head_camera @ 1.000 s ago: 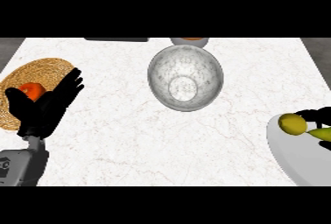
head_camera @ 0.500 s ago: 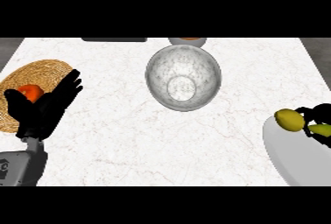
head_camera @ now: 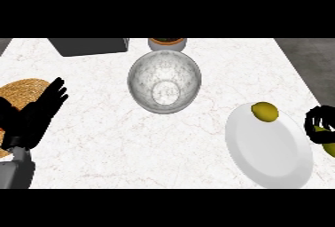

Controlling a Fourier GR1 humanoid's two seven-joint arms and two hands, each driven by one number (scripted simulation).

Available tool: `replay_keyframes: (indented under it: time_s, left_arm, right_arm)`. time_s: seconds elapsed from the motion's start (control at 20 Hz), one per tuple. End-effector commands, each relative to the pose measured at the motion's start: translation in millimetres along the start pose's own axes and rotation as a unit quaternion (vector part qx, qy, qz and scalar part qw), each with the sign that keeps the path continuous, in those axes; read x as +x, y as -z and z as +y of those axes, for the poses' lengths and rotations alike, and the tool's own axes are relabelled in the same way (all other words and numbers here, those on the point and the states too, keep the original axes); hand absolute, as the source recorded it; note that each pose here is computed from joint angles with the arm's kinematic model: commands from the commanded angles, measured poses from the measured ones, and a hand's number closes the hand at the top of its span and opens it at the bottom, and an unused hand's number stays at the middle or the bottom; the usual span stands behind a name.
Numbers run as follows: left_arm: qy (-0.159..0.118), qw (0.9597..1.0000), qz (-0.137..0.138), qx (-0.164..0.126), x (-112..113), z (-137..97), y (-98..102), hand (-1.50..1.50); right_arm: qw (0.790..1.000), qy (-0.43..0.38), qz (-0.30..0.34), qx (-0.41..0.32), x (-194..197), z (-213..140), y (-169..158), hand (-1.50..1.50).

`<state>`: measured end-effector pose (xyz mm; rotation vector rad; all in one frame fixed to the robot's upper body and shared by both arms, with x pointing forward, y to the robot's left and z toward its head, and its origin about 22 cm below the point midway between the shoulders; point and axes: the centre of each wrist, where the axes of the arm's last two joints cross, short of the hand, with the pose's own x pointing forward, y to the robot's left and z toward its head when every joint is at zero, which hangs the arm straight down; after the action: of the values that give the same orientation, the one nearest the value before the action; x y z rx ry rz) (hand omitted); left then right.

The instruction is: Pick the pear from the plate and place it in the bowl

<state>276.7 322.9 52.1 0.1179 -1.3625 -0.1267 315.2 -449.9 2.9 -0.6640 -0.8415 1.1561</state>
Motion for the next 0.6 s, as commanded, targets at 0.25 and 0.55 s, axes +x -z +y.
replay_keyframes:
  time_s: [0.25,0.55]
  left_arm:
    - [0.003,0.9997,0.015,0.018,-10,10,-9,0.0]
    - [0.005,0.9996,0.021,0.016,-10,12,-10,0.0]
  right_arm:
    - [0.989,0.053,0.046,-0.134,76,4,27,1.5]
    - [0.978,0.027,0.023,-0.205,150,-42,30,1.5]
